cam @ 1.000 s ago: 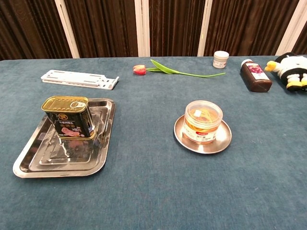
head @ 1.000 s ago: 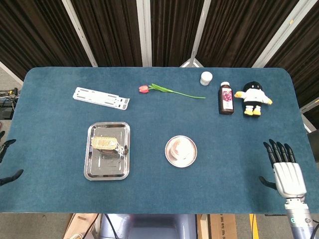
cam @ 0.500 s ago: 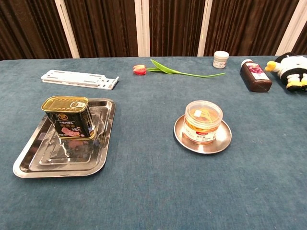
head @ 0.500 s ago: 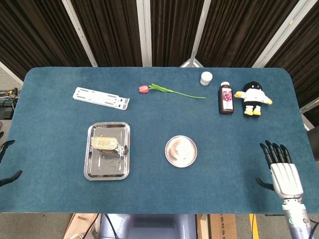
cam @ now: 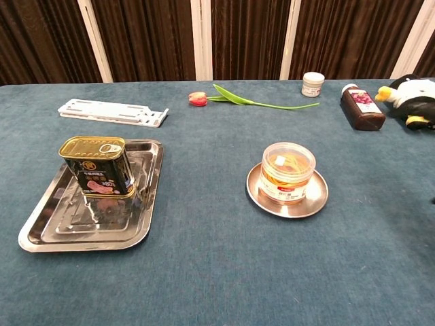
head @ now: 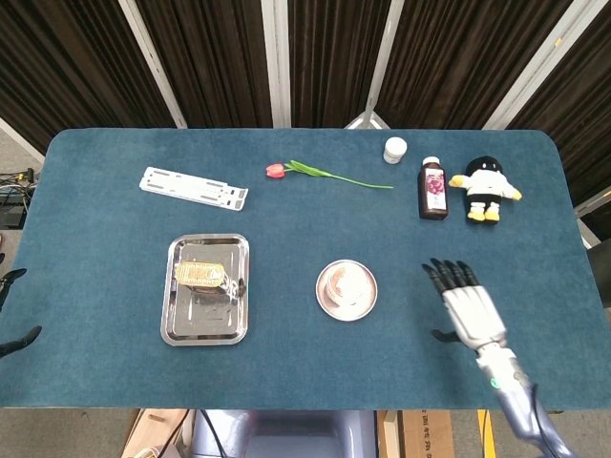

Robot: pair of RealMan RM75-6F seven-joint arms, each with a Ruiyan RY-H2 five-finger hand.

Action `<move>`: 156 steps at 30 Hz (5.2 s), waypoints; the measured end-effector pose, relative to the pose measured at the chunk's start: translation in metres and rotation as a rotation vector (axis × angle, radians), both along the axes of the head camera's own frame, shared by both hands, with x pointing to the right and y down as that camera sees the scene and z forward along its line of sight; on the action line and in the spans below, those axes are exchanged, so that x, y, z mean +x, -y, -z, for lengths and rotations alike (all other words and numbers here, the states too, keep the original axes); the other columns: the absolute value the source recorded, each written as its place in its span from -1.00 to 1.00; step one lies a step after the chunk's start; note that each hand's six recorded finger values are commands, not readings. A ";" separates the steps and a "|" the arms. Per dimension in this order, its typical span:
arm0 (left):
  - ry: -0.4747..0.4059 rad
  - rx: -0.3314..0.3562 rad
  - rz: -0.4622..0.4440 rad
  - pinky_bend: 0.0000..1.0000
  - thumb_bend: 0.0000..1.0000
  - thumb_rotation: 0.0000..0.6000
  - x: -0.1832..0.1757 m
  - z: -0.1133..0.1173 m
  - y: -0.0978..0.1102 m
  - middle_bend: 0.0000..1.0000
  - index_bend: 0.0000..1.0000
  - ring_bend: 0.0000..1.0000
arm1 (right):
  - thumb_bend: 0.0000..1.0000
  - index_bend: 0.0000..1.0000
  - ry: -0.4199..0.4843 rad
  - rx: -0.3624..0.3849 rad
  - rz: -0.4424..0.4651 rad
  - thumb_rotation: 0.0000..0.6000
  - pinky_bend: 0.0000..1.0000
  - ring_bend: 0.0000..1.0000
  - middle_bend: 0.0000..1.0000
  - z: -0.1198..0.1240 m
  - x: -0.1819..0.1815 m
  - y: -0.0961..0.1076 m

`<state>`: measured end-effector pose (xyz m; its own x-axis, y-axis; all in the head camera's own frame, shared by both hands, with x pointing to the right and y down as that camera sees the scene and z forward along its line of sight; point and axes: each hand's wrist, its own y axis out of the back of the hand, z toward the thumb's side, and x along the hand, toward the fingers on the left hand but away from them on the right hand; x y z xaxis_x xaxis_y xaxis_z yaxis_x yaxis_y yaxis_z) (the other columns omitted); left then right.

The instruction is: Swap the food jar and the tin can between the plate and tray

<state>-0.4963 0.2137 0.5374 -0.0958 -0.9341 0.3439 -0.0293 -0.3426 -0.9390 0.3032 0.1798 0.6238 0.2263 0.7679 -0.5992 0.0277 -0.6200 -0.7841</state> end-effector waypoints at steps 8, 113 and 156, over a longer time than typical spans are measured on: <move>0.019 0.004 0.018 -0.90 -0.50 1.00 -0.003 0.000 0.002 -1.00 -0.62 -1.00 | -0.79 -1.00 0.033 -0.069 0.049 1.00 -1.00 -1.00 -0.90 -0.031 -0.066 0.018; -0.245 -0.224 -0.231 -0.77 -0.66 1.00 0.103 -0.057 0.066 -0.97 -0.71 -1.00 | -0.99 -1.00 0.022 0.080 -0.200 1.00 -1.00 -0.94 -1.00 0.011 0.053 -0.043; -0.602 -0.257 -0.453 0.13 0.29 1.00 0.269 -0.096 0.077 0.10 -0.01 -0.01 | -0.99 -1.00 0.024 0.145 -0.390 1.00 -1.00 -0.82 -0.98 0.012 0.089 -0.045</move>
<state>-0.2269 0.1366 0.6335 0.5454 -0.7222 0.4255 -0.3123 -0.6461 -0.6964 0.3919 0.2246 0.6121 -0.0863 0.8750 -0.4764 0.2578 -0.4423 -0.8590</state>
